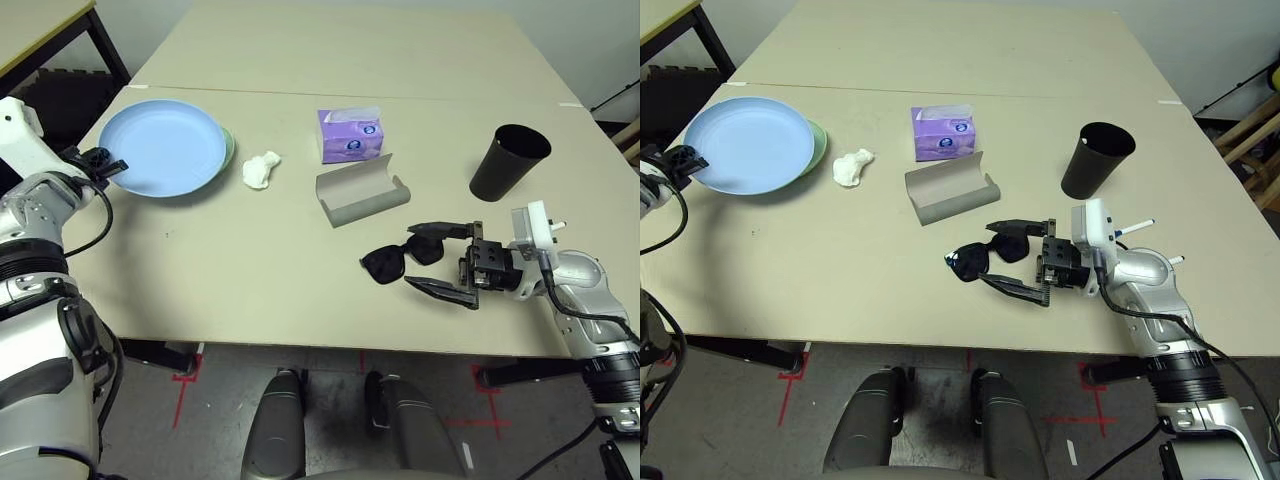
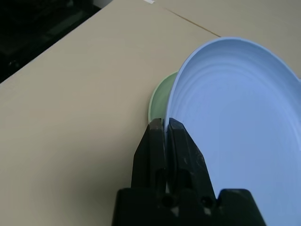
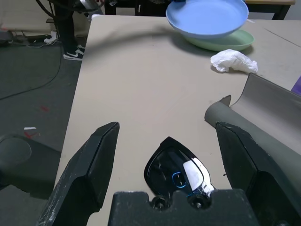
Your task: Organize and tidy the items on the table.
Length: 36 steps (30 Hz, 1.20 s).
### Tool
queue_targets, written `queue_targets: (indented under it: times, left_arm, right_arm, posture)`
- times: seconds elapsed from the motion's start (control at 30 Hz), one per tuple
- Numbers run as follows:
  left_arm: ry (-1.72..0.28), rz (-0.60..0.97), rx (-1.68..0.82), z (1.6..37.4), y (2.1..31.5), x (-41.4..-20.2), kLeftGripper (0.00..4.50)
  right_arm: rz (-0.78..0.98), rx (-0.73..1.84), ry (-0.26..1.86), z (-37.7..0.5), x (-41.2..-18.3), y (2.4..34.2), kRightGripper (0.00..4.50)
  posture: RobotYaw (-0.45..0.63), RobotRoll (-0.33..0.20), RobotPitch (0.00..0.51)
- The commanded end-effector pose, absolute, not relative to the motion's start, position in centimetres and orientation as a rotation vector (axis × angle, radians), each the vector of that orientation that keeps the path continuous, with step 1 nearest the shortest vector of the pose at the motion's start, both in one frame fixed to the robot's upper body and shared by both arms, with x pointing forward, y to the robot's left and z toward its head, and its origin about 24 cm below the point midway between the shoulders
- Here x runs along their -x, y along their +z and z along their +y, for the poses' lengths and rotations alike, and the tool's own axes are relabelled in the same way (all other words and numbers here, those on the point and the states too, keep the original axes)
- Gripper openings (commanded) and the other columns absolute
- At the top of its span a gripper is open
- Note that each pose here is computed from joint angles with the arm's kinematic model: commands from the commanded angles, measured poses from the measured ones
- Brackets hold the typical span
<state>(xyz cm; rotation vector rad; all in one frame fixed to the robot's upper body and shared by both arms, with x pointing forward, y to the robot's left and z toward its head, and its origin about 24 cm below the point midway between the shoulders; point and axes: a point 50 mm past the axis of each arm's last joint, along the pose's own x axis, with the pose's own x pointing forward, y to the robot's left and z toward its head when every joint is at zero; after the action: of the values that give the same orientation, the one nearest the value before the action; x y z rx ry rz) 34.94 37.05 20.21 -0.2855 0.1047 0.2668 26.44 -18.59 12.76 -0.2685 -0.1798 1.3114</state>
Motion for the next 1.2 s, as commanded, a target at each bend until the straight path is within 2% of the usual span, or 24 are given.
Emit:
queue_targets:
  times: [0.03, 0.27, 0.8, 1.2]
  left_arm:
    - [0.279, 0.088, 0.284, 36.5, 20.4, -35.6, 0.02]
    - [0.281, 0.065, 0.306, 35.2, 20.7, -36.7, 0.02]
    - [0.289, 0.047, 0.307, 34.4, 20.7, -37.4, 0.02]
    - [0.283, 0.047, 0.312, 34.3, 20.7, -37.5, 0.02]
  right_arm:
    - [-0.168, 0.266, 1.31, -18.7, -26.2, 12.7, 4.5]
    - [-0.167, 0.266, 1.313, -18.6, -26.2, 12.7, 4.5]
    - [-0.167, 0.265, 1.305, -18.7, -26.2, 12.7, 4.5]
    - [-0.184, 0.199, 1.146, -19.5, -27.2, 12.8, 4.5]
  posture:
    - [0.15, 0.0, 0.161]
    - [0.15, 0.0, 0.162]
    - [0.15, 0.0, 0.158]
    - [0.15, 0.0, 0.159]
